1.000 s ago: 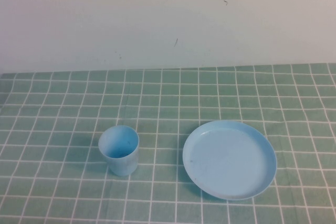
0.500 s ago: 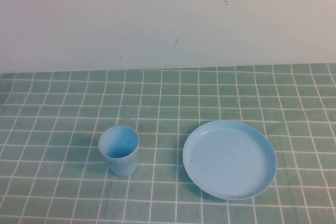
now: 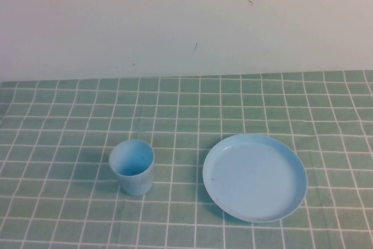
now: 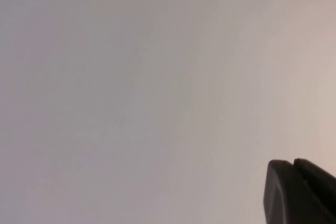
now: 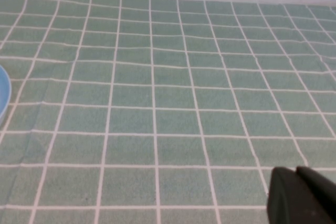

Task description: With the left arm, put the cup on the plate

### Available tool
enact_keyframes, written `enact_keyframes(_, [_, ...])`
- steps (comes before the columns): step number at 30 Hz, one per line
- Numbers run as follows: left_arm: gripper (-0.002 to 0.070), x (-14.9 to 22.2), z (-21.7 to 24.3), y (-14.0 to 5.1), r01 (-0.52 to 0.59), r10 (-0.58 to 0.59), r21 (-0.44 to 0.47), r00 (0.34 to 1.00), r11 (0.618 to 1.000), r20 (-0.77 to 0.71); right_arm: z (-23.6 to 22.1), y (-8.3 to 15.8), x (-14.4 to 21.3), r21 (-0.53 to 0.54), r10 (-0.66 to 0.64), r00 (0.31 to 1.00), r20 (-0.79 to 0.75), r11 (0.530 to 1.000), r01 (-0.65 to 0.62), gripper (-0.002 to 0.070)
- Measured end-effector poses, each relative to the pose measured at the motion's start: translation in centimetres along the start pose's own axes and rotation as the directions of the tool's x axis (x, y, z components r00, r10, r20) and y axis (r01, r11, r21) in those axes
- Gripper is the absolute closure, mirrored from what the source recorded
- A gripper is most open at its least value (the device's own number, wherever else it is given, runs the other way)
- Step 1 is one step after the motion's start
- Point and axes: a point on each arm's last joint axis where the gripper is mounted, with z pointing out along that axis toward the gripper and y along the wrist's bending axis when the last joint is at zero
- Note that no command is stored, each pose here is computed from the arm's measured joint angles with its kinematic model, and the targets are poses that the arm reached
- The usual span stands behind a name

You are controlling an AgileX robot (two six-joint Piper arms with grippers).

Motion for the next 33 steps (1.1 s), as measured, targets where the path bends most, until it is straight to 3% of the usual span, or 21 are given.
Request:
enact_keyframes(5, [0.0678, -1.9, -0.2, -0.6, 0.078, -0.092, 0.082, 0.977, 0.994, 0.192, 0.0, 0.0, 0.0, 0.0, 0.0, 1.0, 0.0, 1.0, 0.0, 0.0678])
enact_keyframes(9, [0.0677, -5.4, 1.3, -0.7, 0.215, -0.212, 0.016, 0.942, 0.976, 0.261, 0.0, 0.0, 0.0, 0.0, 0.0, 1.0, 0.0, 1.0, 0.0, 0.0678])
enact_keyframes(12, [0.0677, -9.4, 2.7, -1.8, 0.214, -0.196, -0.048, 0.949, 0.976, 0.247, 0.0, 0.0, 0.0, 0.0, 0.0, 1.0, 0.0, 1.0, 0.0, 0.0678])
enact_keyframes(17, [0.0677, -14.5, 6.6, -4.0, 0.025, -0.017, -0.118, 0.997, 0.993, 0.074, 0.0, 0.0, 0.0, 0.0, 0.0, 1.0, 0.0, 1.0, 0.0, 0.0678])
enact_keyframes(21, [0.0678, -14.6, 11.0, -4.7, -0.045, 0.025, -0.103, 0.982, 0.994, -0.187, 0.0, 0.0, 0.0, 0.0, 0.0, 1.0, 0.0, 1.0, 0.0, 0.0678])
enact_keyframes(27, [0.0678, -9.2, 15.6, -3.4, -0.065, -0.006, -0.097, 0.805, 0.993, -0.594, 0.0, 0.0, 0.0, 0.0, 0.0, 1.0, 0.0, 1.0, 0.0, 0.0678])
enact_keyframes(33, [0.0678, -3.7, 18.0, -1.6, -0.004, -0.132, -0.171, 0.62, 0.985, -0.773, 0.0, 0.0, 0.0, 0.0, 0.0, 1.0, 0.0, 1.0, 0.0, 0.0678])
